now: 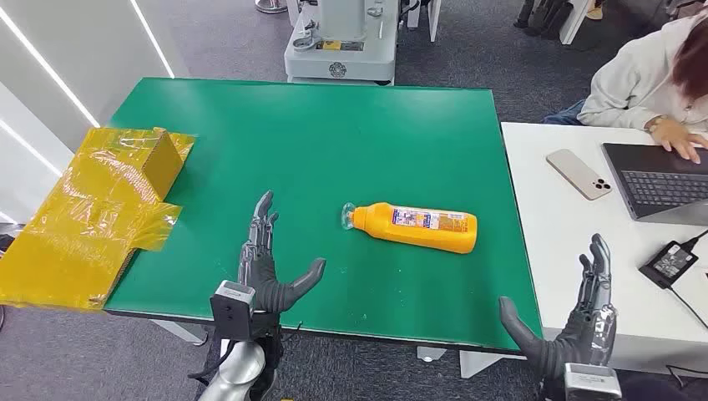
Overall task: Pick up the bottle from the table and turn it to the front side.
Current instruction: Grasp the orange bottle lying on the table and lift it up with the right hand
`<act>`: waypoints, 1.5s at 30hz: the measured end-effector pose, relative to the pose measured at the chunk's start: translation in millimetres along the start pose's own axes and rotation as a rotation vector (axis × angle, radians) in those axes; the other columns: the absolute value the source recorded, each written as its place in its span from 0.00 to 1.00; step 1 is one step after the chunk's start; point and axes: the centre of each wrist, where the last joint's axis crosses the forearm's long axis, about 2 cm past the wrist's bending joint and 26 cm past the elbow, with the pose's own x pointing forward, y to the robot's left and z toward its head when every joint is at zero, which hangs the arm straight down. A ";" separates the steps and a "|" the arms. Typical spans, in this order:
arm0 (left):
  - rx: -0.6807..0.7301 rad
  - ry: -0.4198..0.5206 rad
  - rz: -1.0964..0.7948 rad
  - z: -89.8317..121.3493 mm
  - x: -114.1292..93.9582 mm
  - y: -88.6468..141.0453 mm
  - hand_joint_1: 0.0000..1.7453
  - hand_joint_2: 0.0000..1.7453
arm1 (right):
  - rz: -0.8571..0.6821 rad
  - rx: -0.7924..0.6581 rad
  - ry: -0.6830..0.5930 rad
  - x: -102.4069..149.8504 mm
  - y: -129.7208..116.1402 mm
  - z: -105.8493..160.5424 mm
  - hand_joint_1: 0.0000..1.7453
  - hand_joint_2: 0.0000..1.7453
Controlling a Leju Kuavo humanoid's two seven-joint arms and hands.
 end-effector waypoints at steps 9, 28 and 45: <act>-0.002 -0.005 0.004 -0.9 0.2 0.0 0.00 1.00 | 0.039 0.010 -0.003 0.0 -0.7 -0.3 0.00 1.00; -0.114 -0.062 0.050 -24.7 11.2 -25.0 0.00 1.00 | 0.567 0.203 0.009 -35.3 -16.1 -64.5 0.00 1.00; -0.214 -0.075 0.089 -40.3 5.9 -47.6 0.00 1.00 | 0.576 0.300 0.190 -87.1 -37.8 -145.5 0.00 1.00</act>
